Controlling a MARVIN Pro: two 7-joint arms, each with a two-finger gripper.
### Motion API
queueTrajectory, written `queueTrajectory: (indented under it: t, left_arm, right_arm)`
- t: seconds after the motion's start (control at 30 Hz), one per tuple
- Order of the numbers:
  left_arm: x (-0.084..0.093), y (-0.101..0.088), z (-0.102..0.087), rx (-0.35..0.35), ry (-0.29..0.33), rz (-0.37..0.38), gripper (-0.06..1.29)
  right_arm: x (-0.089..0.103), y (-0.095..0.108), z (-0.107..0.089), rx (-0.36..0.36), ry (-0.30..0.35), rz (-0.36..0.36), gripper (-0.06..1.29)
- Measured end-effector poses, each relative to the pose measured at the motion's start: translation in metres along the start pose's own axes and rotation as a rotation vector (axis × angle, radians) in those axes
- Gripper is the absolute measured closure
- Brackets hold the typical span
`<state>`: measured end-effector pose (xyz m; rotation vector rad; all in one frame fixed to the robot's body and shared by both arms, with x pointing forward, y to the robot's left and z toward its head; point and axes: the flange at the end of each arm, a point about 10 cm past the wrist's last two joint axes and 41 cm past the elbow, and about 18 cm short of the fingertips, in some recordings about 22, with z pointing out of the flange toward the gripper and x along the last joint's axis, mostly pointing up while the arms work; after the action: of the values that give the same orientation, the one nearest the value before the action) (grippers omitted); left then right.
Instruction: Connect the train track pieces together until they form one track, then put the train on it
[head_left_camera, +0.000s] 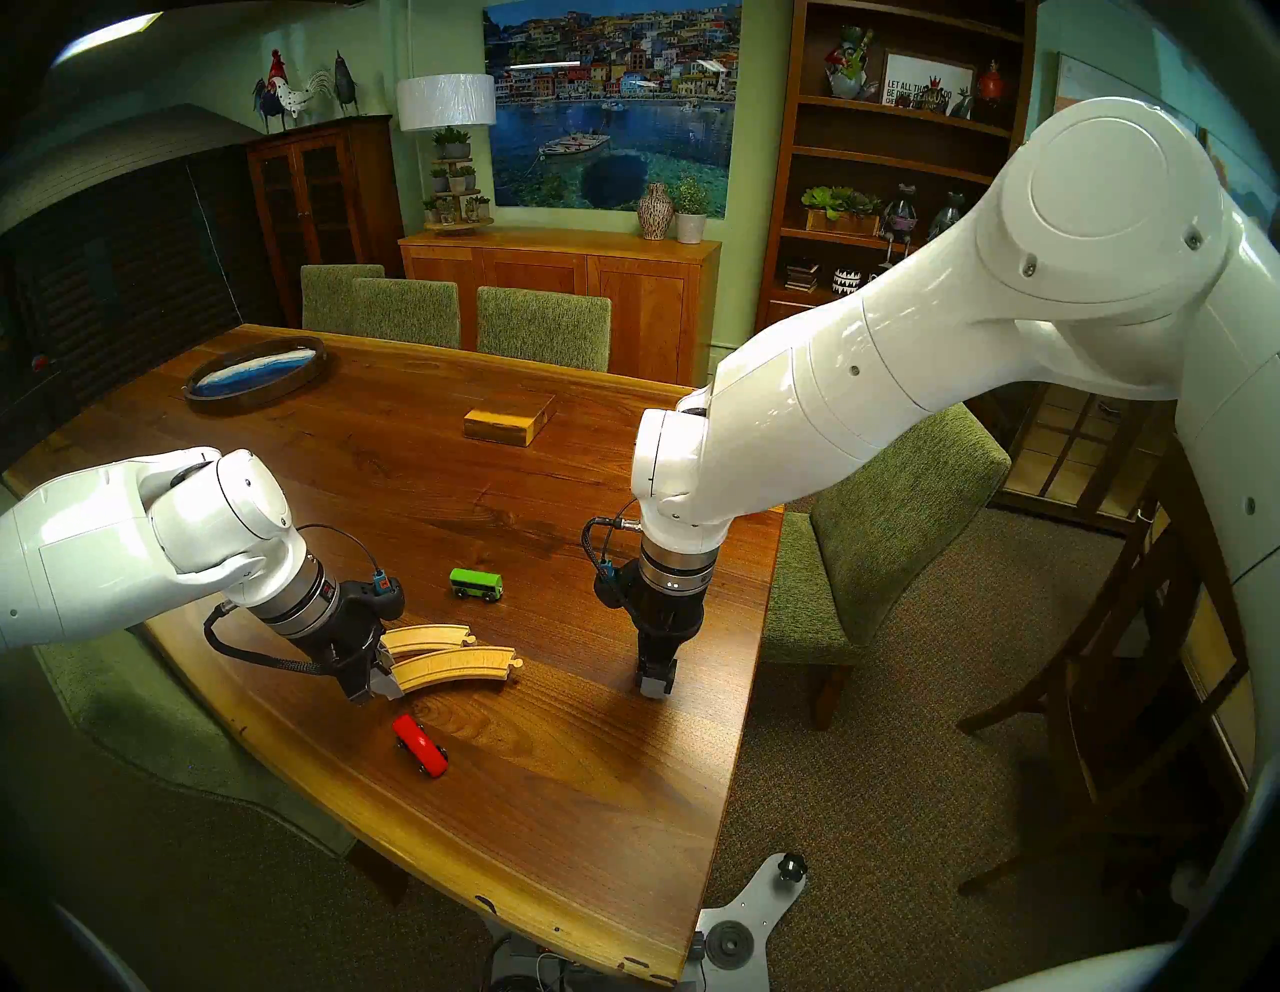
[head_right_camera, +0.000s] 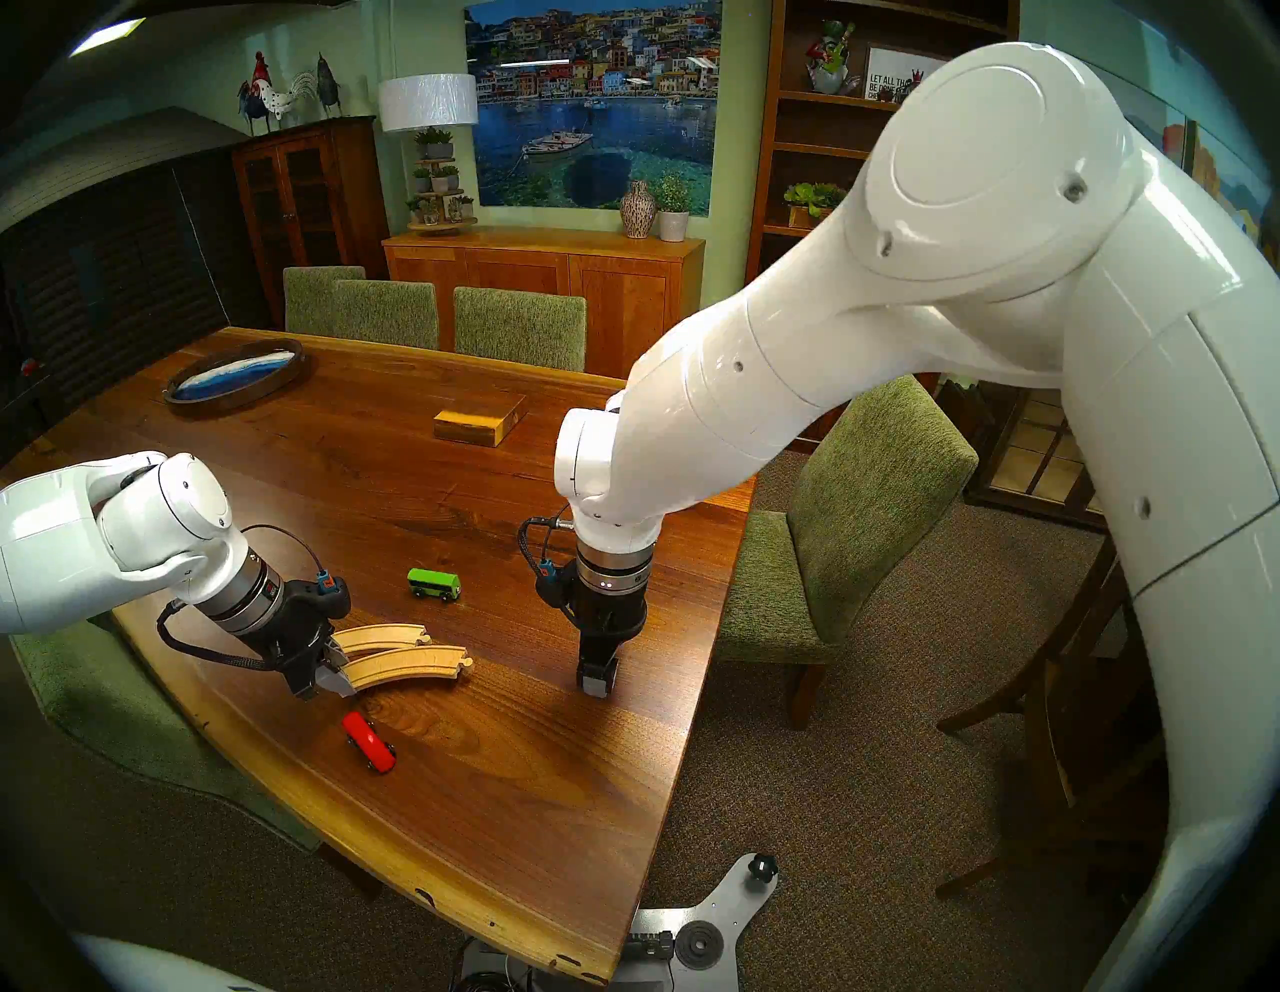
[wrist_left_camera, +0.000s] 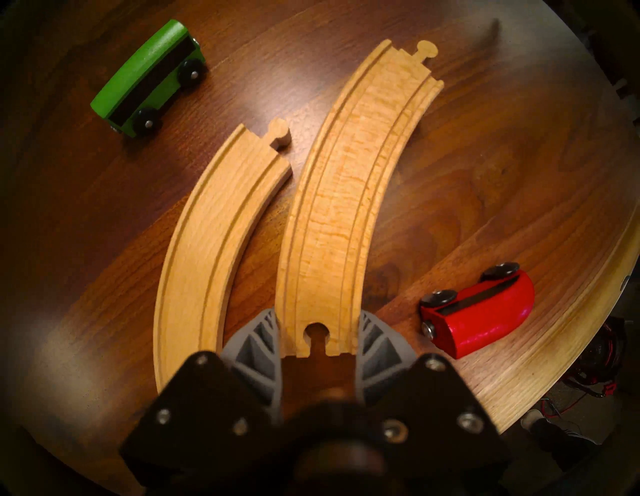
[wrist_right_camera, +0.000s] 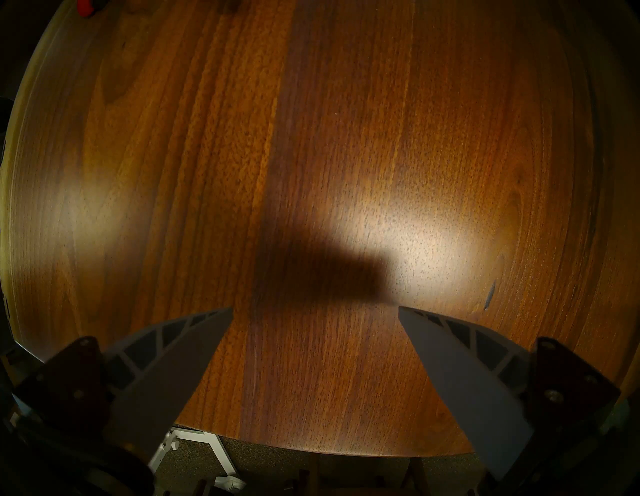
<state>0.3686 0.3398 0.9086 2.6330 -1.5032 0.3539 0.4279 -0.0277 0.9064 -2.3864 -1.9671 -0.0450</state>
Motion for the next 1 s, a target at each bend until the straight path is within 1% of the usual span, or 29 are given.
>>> queueTrajectory:
  t: [0.2,0.23,0.43,0.53,0.6,0.73,0.83,1.0]
  left_arm:
    - [0.014,-0.003,-0.003,0.028,0.007,0.054,0.97]
    - [0.019,-0.003,-0.004,0.035,0.009,0.072,0.97]
    - [0.034,-0.003,-0.006,0.042,0.014,0.125,0.97]
    - [0.045,-0.003,-0.005,0.037,0.021,0.168,0.97]
    - [0.047,-0.004,-0.005,0.034,0.022,0.177,0.97]
    - [0.057,-0.010,0.000,0.018,0.029,0.223,0.97]
    - [0.061,-0.013,0.002,0.010,0.035,0.242,0.97]
    - [0.070,-0.022,0.008,-0.023,0.060,0.297,0.97]
  right_arm:
    - [0.000,0.000,0.000,0.000,0.000,0.000,0.00]
    - [0.000,0.000,0.000,0.000,0.000,0.000,0.00]
    - [0.000,0.000,0.000,0.000,0.000,0.000,0.00]
    - [0.000,0.000,0.000,0.000,0.000,0.000,0.00]
    - [0.000,0.000,0.000,0.000,0.000,0.000,0.00]
    - [0.000,0.000,0.000,0.000,0.000,0.000,0.00]
    - [0.000,0.000,0.000,0.000,0.000,0.000,0.00]
    - [0.000,0.000,0.000,0.000,0.000,0.000,0.00]
